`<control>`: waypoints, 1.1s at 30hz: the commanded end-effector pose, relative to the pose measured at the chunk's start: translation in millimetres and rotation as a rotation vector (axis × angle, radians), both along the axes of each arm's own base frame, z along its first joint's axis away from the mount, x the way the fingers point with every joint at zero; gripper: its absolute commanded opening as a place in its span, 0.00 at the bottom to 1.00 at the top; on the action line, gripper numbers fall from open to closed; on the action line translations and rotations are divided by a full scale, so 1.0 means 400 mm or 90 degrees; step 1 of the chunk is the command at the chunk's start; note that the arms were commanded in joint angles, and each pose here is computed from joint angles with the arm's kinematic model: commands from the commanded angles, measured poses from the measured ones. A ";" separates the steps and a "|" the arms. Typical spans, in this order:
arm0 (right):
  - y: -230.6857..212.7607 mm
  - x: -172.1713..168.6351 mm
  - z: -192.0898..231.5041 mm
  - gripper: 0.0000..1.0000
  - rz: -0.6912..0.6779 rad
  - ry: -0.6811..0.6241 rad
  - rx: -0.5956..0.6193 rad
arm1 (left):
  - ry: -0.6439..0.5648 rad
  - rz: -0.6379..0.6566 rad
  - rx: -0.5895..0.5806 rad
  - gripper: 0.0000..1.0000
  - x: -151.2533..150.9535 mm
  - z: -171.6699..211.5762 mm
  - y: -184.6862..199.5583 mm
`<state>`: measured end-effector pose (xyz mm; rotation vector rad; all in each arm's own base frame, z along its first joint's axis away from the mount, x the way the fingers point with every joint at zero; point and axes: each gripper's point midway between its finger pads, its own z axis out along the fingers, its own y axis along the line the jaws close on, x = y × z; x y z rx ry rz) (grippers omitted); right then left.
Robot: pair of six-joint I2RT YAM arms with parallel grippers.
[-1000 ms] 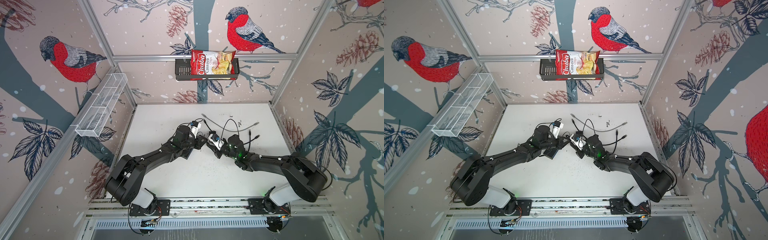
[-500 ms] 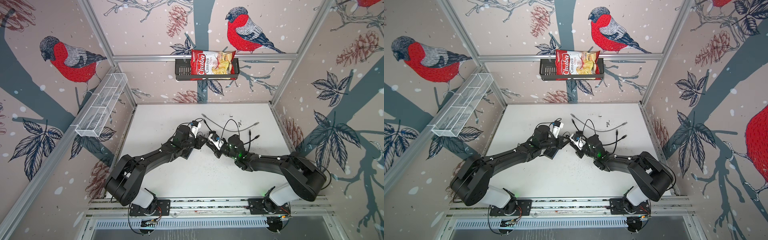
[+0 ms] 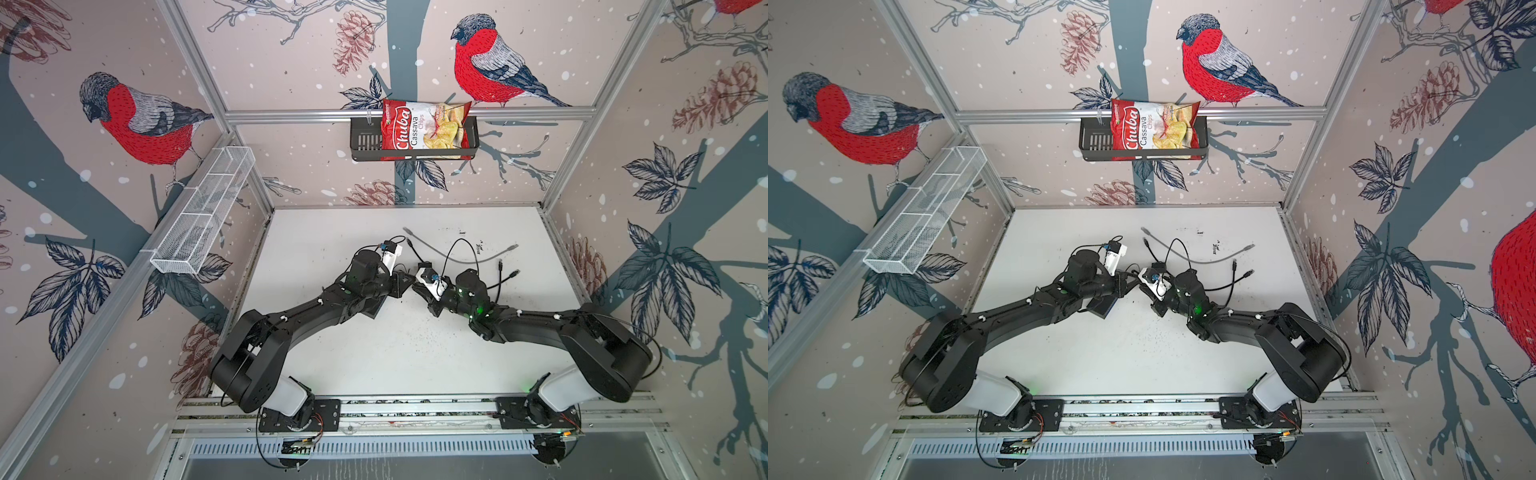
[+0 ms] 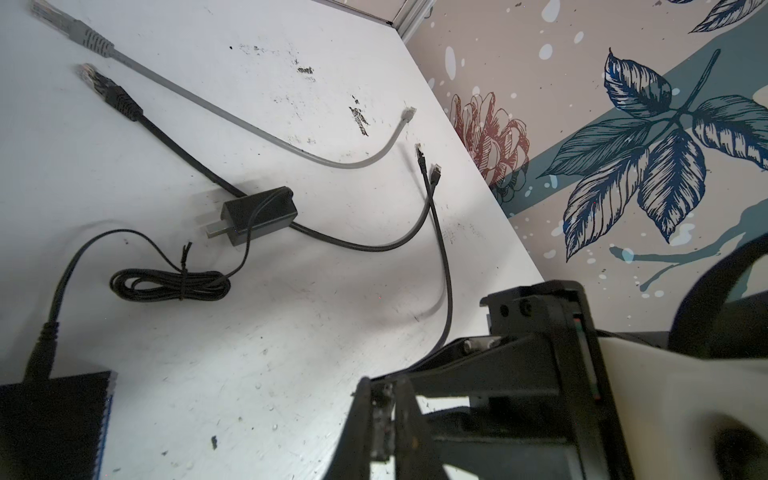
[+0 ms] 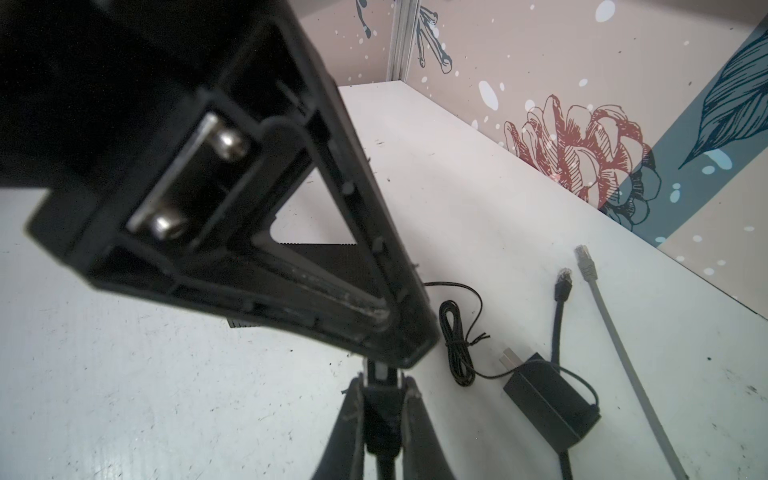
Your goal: Insert the plug into the switch port
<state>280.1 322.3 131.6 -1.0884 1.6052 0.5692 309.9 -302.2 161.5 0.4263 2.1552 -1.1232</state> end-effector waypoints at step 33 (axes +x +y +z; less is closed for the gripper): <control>0.001 0.022 -0.188 0.00 -0.066 0.213 -0.170 | 0.126 0.376 0.274 0.88 0.247 -0.248 0.352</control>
